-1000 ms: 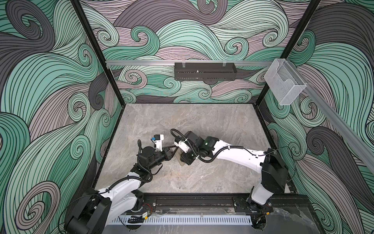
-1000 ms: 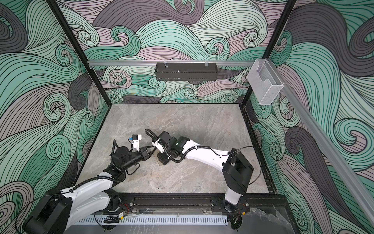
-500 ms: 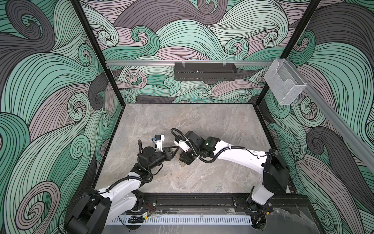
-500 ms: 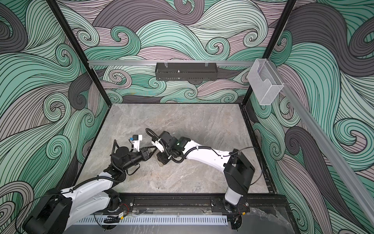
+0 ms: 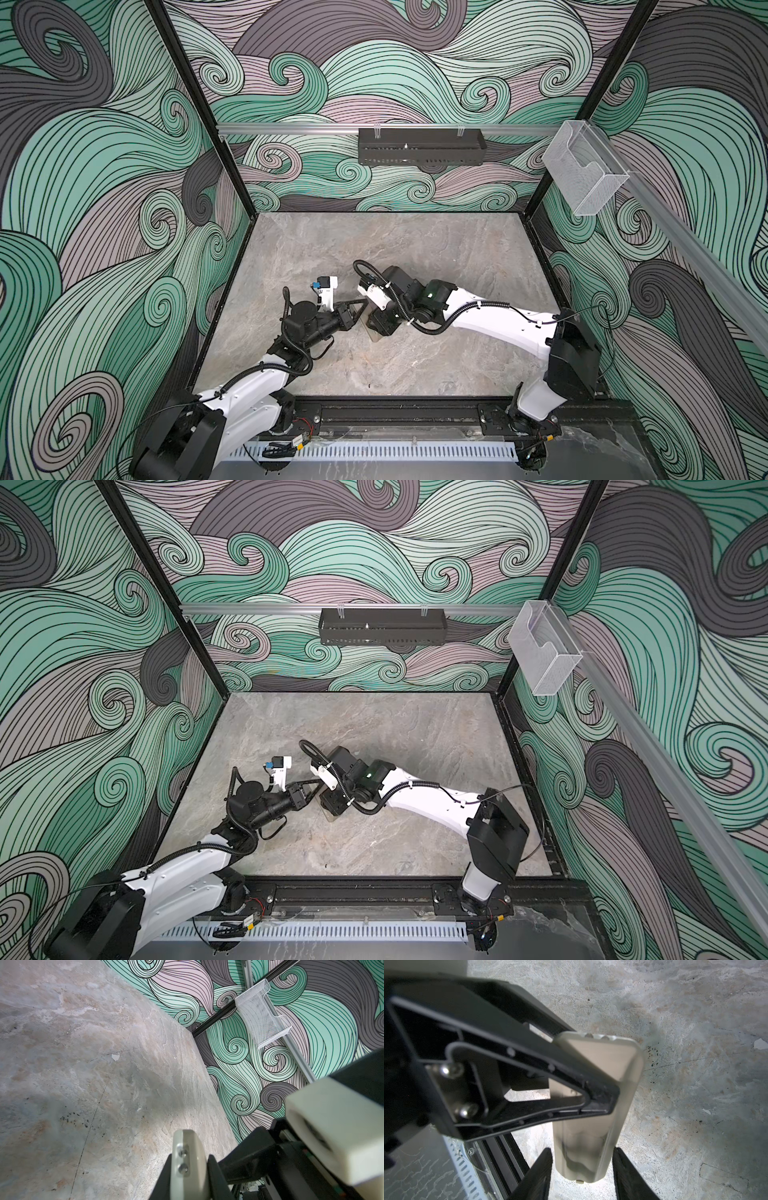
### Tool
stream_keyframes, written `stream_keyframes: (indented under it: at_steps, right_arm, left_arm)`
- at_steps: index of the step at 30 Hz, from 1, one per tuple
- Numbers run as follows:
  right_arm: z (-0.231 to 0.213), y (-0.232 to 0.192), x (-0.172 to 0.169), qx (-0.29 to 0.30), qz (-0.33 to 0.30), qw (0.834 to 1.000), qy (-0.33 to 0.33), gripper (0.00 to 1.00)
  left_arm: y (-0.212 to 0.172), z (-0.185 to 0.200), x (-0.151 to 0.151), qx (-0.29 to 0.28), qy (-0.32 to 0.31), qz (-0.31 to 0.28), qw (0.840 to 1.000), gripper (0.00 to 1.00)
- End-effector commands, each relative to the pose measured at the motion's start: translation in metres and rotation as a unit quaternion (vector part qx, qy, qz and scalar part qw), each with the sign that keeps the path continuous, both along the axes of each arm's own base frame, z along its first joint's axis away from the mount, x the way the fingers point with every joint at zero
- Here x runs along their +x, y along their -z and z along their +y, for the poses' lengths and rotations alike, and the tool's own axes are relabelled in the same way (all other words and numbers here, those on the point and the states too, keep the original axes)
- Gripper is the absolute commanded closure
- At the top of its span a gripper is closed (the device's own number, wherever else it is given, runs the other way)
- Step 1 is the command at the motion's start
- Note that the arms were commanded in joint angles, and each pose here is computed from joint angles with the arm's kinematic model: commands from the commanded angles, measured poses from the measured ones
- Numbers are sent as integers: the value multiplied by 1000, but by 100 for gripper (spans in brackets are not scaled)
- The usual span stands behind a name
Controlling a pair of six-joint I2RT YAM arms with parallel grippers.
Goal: Load the batteries into the remote control
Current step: 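Open the right gripper and lift it off the cover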
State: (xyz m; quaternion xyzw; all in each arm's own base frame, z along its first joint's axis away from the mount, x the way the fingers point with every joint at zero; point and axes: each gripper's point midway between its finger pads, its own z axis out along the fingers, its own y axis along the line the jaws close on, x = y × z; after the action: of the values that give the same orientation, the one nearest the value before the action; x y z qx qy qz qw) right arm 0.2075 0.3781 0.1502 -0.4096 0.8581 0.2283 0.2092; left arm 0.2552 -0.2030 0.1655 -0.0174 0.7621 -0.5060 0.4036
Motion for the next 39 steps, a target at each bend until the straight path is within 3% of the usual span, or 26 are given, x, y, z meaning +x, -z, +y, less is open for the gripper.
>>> stream_keyframes:
  at_steps: [1, 15, 30, 39]
  right_arm:
    - [-2, -15, 0, 14, -14, 1000, 5, 50]
    - [-10, -27, 3, 30, -29, 999, 15, 47]
    - [-24, -34, -6, 128, -19, 991, -34, 44]
    - [-32, -12, -9, 109, -15, 993, -48, 42]
  left_arm:
    - [-19, -4, 0, -10, 7, -23, 1000, 100]
    - [-21, -2, -3, -9, 6, -22, 1000, 100]
    - [-29, -6, -6, -12, 22, -30, 999, 100]
    - [-29, -7, -6, -11, 25, -28, 999, 100]
